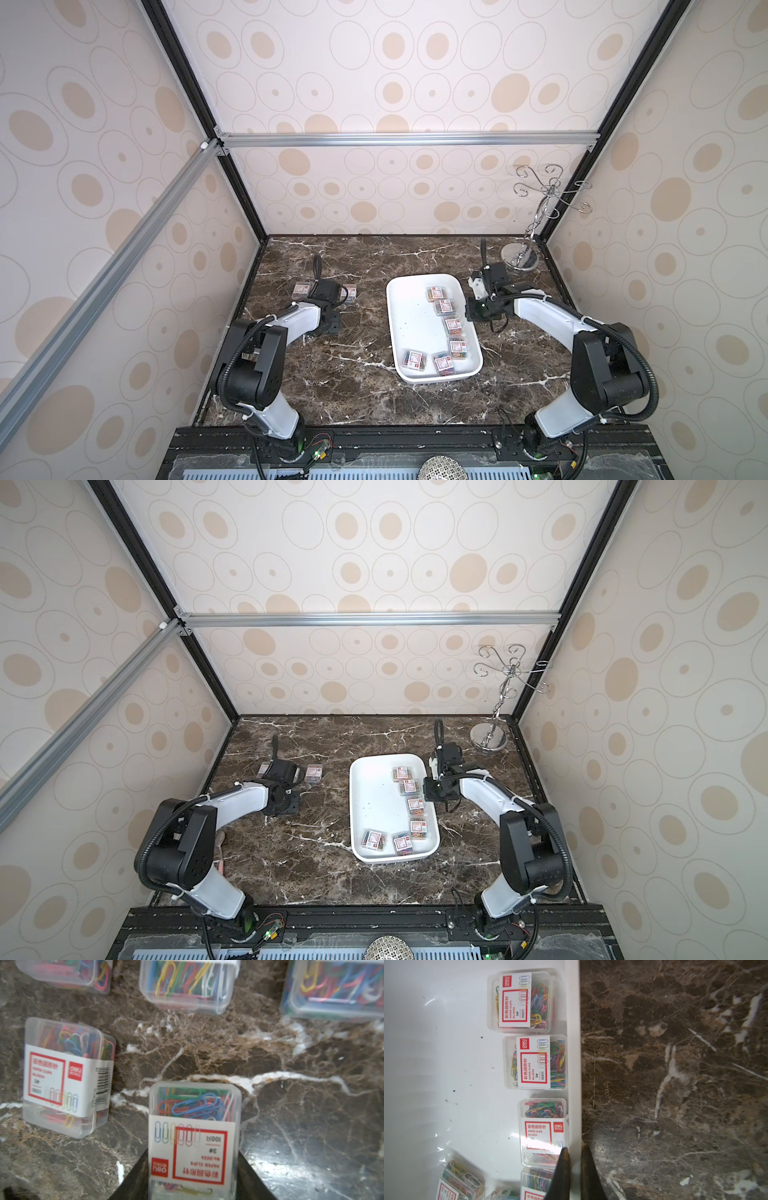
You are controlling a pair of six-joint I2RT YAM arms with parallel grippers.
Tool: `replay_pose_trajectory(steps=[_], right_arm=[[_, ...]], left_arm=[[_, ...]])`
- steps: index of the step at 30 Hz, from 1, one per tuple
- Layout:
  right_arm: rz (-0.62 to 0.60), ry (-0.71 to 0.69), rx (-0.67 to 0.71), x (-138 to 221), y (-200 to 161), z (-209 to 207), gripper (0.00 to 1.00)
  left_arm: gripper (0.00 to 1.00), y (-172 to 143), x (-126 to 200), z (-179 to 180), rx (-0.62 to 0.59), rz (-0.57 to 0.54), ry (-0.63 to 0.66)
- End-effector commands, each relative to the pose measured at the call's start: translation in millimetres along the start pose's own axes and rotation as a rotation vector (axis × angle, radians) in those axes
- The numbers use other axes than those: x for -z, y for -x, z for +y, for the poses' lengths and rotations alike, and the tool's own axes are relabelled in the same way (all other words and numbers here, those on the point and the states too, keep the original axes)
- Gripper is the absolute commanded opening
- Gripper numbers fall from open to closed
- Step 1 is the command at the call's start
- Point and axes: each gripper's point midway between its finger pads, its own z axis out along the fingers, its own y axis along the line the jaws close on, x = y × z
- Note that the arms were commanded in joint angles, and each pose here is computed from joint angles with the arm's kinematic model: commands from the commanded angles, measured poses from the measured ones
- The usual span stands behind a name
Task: Take the paper clips out of the storage box
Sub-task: Place the boxed paper clips at the center of the board.
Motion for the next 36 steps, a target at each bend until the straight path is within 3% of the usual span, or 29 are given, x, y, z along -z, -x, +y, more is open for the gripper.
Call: replay_pose_trajectory(steps=[1, 3, 6, 10, 36], right_arm=[[0.064, -0.065, 0.002, 1.5, -16.8, -15.4, 0.0], [0.065, -0.065, 0.002, 1.0, -17.3, -15.7, 0.0], [0.066, -0.064, 0.002, 0.6, -17.4, -15.5, 0.0], [0.064, -0.063, 0.002, 0.7, -16.9, -15.3, 0.0], [0.06, -0.057, 0.001, 4.2, -16.1, -14.1, 0.0]], left_arm=[[0.54, 9.6, 2.7, 5.9, -0.003, 0.005, 0.027], [0.55, 11.9, 3.3, 5.5, -0.007, 0.003, 0.026], [0.66, 13.6, 4.7, 7.8, -0.007, 0.003, 0.04], [0.72, 16.3, 8.2, 11.1, -0.014, 0.003, 0.059], [0.74, 17.3, 9.7, 19.2, -0.01, 0.006, 0.104]])
